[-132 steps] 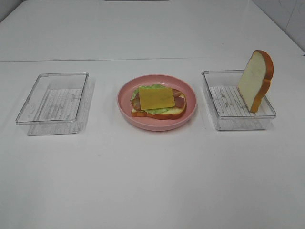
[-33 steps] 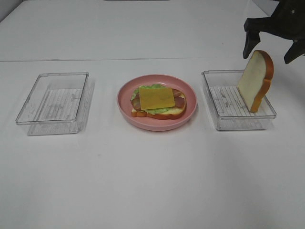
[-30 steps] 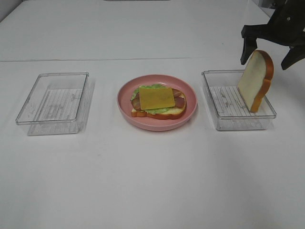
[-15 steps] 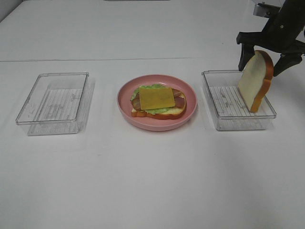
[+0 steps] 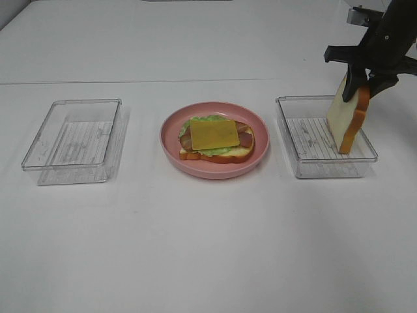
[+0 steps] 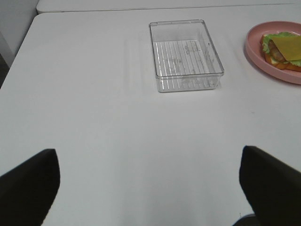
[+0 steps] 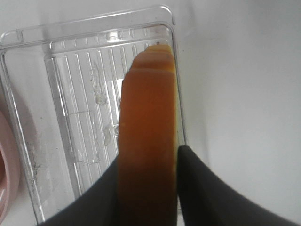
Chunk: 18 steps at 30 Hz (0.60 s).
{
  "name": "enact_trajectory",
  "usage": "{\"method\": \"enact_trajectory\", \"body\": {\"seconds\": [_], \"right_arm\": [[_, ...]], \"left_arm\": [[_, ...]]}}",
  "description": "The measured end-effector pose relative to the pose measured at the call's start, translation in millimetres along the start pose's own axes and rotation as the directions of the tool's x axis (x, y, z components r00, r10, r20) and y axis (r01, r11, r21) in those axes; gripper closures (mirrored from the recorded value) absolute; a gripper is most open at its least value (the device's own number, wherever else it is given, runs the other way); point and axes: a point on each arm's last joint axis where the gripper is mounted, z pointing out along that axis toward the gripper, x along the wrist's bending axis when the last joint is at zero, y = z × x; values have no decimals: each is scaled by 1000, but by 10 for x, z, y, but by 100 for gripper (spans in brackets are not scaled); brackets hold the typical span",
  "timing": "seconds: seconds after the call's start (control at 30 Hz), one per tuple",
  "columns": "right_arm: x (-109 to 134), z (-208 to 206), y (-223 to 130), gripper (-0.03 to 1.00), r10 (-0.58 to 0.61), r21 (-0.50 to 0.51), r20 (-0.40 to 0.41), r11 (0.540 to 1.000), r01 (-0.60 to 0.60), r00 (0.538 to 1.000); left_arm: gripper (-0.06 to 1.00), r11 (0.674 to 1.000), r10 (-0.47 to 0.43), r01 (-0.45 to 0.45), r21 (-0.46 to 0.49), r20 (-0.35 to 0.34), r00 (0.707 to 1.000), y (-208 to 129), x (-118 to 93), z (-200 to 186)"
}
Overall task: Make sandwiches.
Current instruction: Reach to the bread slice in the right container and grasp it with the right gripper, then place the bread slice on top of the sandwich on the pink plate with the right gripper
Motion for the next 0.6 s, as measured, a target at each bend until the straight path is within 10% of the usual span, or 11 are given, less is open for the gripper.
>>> {"method": "enact_trajectory", "body": {"seconds": [0.6], "right_arm": [[50, -195, -44, 76, 116, -2, -34, 993, -117, 993]], "left_arm": [[-4, 1000, 0, 0, 0, 1, 1000, 0, -1, 0]]}}
